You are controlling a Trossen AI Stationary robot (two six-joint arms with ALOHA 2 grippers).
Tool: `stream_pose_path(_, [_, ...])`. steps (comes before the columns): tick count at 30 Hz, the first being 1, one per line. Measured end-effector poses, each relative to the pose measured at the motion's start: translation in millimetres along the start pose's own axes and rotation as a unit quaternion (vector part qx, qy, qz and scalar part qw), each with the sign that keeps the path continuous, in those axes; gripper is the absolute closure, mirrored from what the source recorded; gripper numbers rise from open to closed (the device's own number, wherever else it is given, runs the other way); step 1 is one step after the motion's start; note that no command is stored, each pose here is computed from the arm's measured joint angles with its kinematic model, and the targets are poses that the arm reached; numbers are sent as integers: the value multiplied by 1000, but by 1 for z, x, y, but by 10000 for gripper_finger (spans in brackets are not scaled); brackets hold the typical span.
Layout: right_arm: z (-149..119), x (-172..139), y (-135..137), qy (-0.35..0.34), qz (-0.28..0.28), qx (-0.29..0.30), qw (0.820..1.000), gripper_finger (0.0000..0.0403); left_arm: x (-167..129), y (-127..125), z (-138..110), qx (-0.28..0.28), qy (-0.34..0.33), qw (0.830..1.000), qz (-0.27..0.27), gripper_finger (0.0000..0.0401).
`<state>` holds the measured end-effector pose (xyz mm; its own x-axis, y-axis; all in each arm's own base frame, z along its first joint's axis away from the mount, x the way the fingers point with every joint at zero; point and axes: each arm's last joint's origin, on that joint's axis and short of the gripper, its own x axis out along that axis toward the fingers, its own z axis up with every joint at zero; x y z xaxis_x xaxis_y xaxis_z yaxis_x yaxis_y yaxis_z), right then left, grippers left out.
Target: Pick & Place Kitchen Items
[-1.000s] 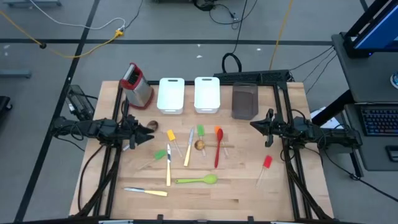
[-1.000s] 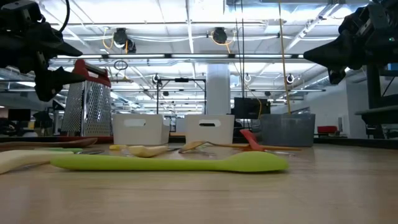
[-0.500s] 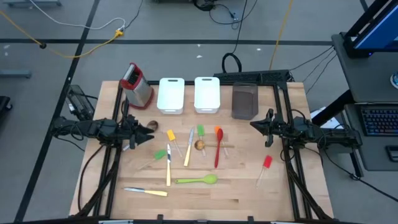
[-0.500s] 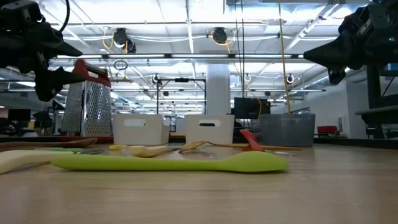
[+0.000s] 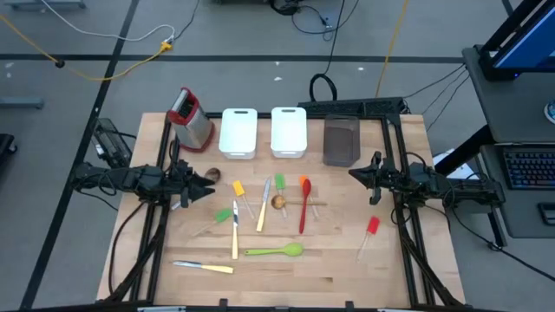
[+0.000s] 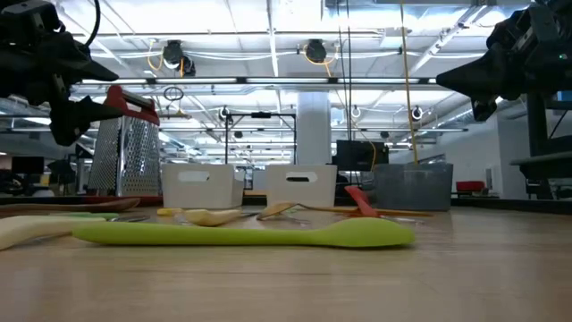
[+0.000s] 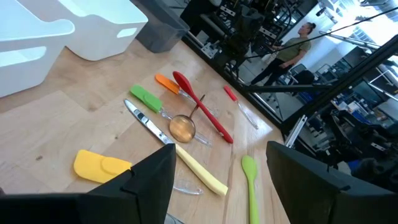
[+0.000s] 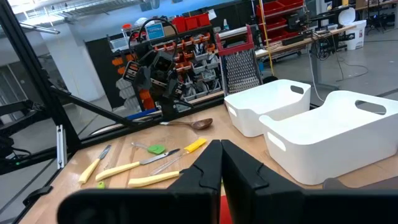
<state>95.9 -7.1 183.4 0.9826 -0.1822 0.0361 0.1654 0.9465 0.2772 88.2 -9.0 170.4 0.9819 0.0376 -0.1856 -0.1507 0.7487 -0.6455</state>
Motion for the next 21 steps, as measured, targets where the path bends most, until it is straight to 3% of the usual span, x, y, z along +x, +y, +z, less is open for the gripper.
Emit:
stream_pose_path(8, [0,0,0,-2,-1,-13,1000,399,0,0,0,3,-1,1000,2,146])
stream_pose_path(16, [1,0,0,-4,0,-12,1000,399,-1,4,4,135,-58,986,82,146])
stream_pose_path(21, [1,0,0,-4,-1,-12,1000,399,-1,4,5,155,-70,981,93,146])
